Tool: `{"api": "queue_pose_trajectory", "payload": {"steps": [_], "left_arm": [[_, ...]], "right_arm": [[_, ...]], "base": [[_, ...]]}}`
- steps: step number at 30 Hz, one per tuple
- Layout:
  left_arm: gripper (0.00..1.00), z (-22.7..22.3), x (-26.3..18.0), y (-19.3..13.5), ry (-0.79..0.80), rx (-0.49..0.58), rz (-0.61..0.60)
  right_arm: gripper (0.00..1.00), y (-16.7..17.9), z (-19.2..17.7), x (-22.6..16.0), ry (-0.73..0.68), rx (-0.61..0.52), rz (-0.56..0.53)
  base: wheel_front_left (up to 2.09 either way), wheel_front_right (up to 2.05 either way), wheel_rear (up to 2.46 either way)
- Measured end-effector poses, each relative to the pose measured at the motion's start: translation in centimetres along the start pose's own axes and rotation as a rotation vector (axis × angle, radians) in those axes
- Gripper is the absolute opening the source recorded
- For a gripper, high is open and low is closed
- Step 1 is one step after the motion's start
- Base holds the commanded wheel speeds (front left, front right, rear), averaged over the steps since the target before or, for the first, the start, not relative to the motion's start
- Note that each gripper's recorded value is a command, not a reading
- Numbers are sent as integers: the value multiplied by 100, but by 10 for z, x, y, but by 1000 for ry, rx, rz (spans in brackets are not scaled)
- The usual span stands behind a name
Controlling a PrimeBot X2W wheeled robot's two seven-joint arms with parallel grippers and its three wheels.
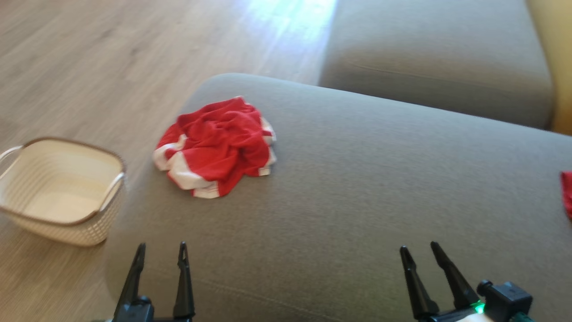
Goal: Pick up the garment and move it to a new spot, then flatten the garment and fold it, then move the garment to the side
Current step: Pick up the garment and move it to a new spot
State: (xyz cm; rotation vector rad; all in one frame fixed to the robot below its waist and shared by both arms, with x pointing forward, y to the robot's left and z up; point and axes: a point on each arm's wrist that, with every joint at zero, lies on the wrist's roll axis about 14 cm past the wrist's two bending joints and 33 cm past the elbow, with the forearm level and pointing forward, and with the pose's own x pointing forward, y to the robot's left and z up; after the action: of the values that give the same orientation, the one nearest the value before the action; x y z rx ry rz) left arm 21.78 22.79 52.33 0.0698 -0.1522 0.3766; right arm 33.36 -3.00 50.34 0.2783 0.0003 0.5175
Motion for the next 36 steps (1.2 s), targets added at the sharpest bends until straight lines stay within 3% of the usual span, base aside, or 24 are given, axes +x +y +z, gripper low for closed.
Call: {"api": "queue_pose_trajectory", "payload": {"steps": [6, 20, 28, 36], "left_arm": [[100, 0, -12, 23, 13, 17, 108], [100, 8, -10, 43, 7, 16, 192], [100, 72, 80, 41, -225, 40, 79], [100, 70, 185, 12, -201, 14, -89]], "right_arm": [[100, 27, -12, 14, 41, -7, 99], [100, 31, -27, 23, 83, -9, 127], [100, -4, -42, 30, 126, -38, 51], [100, -28, -52, 52, 126, -59, 9]], "base": [[0, 0, 0], [0, 0, 0], [0, 0, 0], [0, 0, 0]]}}
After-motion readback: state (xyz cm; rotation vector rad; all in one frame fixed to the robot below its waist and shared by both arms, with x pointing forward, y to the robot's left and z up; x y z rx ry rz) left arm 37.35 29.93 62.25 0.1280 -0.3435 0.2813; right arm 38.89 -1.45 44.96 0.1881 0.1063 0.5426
